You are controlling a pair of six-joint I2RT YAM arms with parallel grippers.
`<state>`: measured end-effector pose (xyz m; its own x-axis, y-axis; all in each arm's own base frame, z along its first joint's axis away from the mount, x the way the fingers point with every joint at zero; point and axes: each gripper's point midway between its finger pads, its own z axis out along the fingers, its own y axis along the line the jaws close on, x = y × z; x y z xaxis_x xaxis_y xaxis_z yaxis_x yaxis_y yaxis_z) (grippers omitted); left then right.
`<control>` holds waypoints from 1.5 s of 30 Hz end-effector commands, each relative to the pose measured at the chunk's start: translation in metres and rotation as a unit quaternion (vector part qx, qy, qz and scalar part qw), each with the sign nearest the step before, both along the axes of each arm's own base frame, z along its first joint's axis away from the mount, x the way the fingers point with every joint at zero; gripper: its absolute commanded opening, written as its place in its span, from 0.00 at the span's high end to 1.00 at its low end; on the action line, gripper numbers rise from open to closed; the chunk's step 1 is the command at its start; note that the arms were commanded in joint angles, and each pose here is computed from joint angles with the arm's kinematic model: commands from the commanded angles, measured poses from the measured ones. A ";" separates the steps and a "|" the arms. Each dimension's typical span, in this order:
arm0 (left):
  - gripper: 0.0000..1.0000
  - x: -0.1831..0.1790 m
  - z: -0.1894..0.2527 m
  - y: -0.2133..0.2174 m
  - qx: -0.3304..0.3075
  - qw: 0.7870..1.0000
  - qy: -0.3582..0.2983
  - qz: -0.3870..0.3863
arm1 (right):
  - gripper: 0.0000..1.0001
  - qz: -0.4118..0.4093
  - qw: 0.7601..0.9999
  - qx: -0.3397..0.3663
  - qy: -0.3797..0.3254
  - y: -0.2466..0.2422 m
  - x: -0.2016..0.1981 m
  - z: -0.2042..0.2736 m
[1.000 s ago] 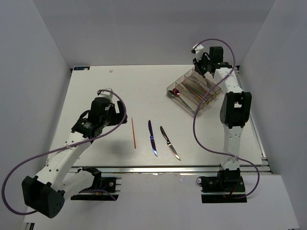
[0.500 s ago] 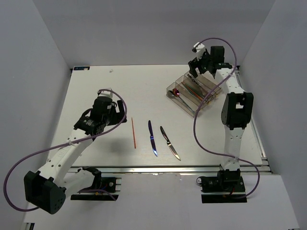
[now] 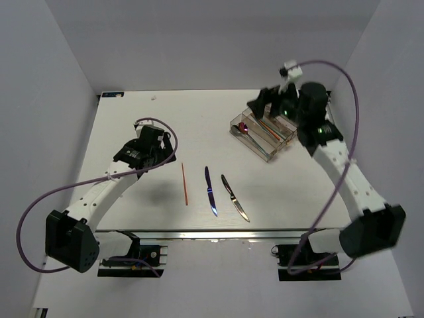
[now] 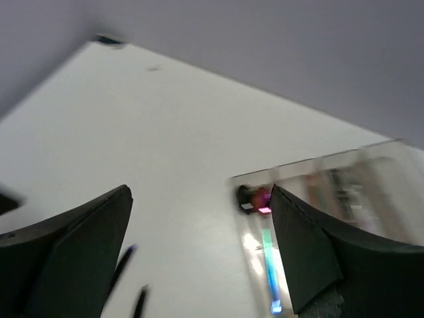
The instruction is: Sort the eating utensils into containers
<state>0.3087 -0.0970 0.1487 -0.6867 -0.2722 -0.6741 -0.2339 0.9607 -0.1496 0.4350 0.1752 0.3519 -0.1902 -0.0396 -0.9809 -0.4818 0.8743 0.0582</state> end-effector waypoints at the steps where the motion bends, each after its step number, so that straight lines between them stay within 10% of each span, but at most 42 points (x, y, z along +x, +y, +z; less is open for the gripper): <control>1: 0.02 0.003 0.037 0.015 0.009 0.998 -0.047 0.040 | 0.11 0.166 0.975 0.138 0.050 0.043 -0.071 -0.042; 12: 0.02 -0.016 0.012 0.029 0.058 0.998 -0.036 0.003 | 0.11 -0.010 0.934 -0.150 0.323 0.047 -0.157 -0.228; 36: 0.02 -0.022 0.005 0.028 0.055 0.998 -0.040 -0.017 | 0.61 0.043 0.851 -0.296 0.431 0.092 -0.203 -0.351; 45: 0.02 -0.022 0.008 0.027 0.050 0.997 -0.046 -0.019 | 0.95 0.073 0.832 -0.300 0.461 0.093 -0.220 -0.369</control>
